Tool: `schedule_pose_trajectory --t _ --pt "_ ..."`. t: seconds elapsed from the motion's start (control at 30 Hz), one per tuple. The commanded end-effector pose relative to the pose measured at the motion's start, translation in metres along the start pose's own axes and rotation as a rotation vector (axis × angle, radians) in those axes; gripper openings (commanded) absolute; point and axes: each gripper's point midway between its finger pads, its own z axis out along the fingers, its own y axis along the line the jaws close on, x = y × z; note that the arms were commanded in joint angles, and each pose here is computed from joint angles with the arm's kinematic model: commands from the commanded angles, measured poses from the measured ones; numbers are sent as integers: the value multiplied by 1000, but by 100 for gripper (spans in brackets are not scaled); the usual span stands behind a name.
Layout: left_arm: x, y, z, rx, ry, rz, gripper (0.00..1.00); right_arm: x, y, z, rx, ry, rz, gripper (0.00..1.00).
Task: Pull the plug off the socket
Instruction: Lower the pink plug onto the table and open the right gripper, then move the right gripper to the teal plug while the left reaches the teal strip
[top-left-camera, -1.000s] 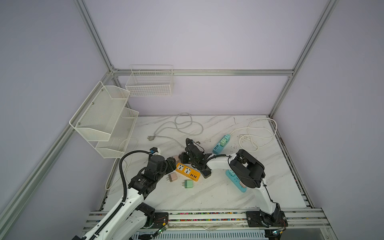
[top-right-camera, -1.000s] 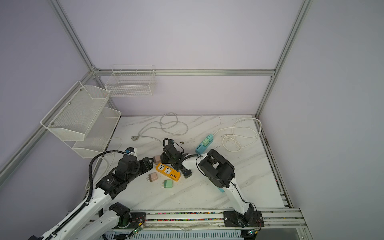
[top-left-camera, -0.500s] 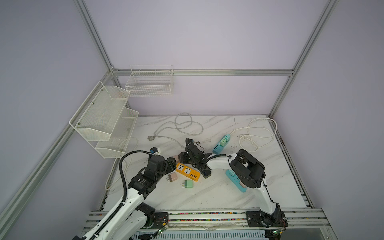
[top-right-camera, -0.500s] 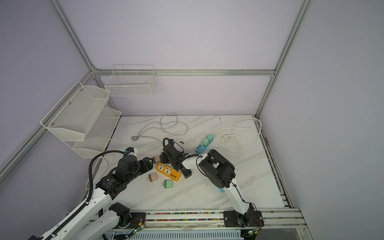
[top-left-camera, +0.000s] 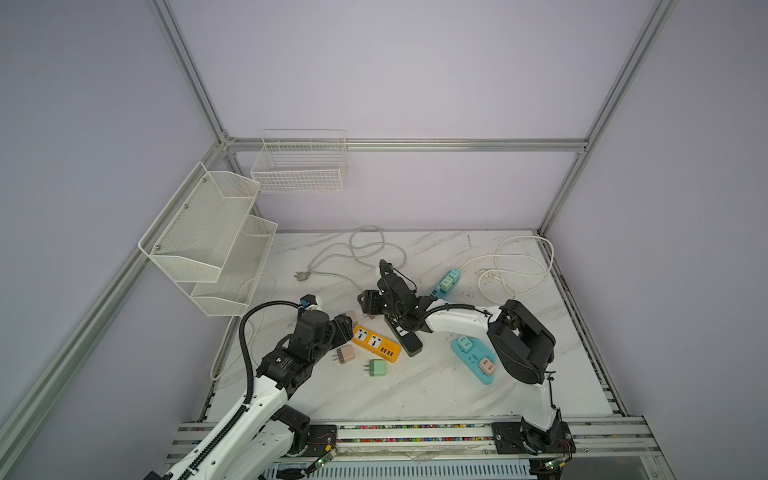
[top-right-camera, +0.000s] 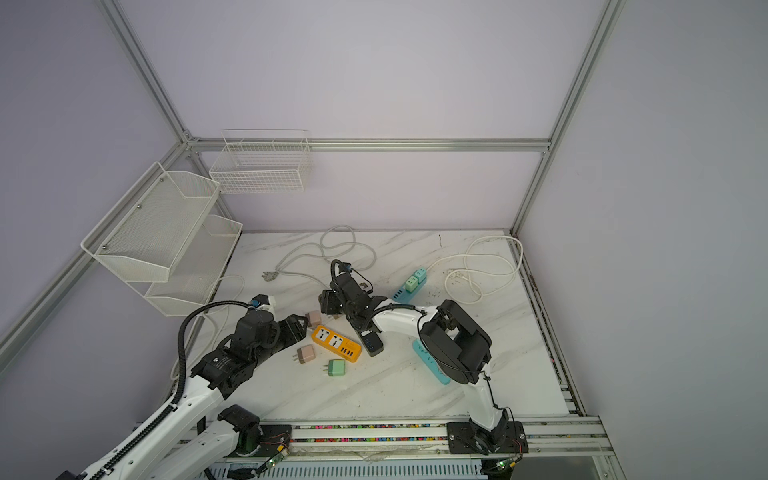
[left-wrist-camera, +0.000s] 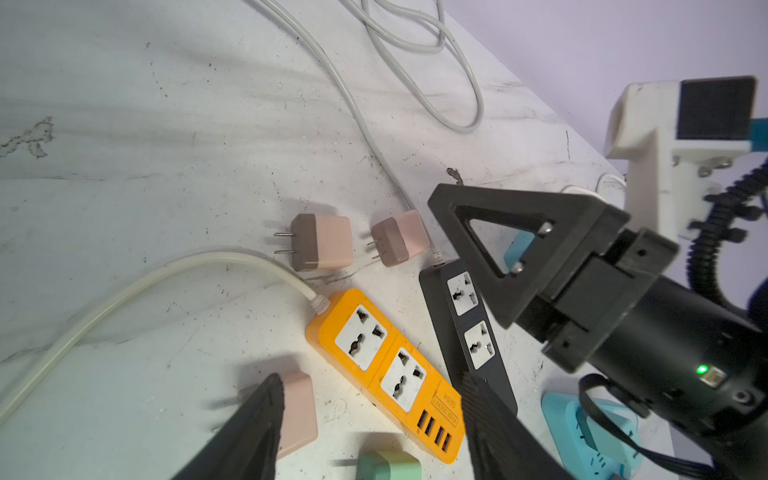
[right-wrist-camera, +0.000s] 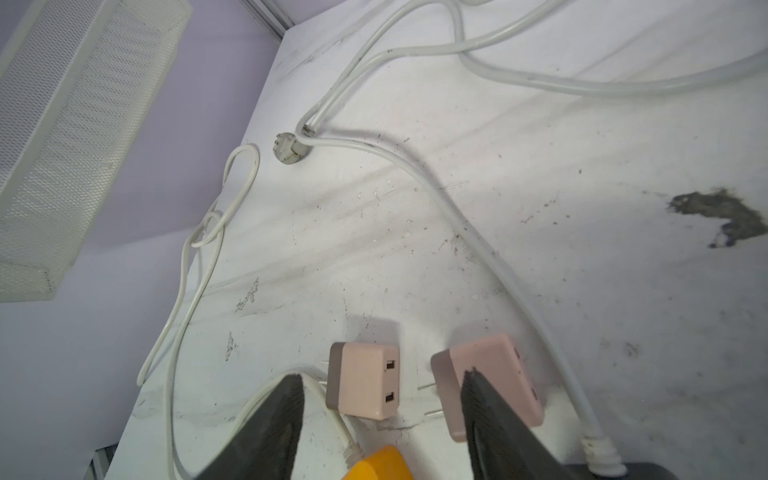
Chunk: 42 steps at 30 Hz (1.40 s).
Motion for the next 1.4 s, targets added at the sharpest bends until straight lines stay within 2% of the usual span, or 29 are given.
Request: schedule_pose_trajectory --t 0.0,0.23,0.6,0.83,1.0,1.37 --pt "-1 -5 -1 24 5 -16 68 -16 3 -24 5 -23 -41 64" --pt "-1 -24 2 102 39 -46 68 -37 4 -66 -3 -58 -69 65" --pt "15 -72 15 232 116 -43 68 -51 -45 -139 107 -94 -63 71" --pt "33 -106 23 302 144 -13 68 -44 -96 -171 268 -79 -40 78" --pt "50 -132 30 343 191 25 68 -37 -123 -191 324 -69 3 85" --pt "86 -179 43 420 269 86 68 -5 -181 -220 476 21 105 87"
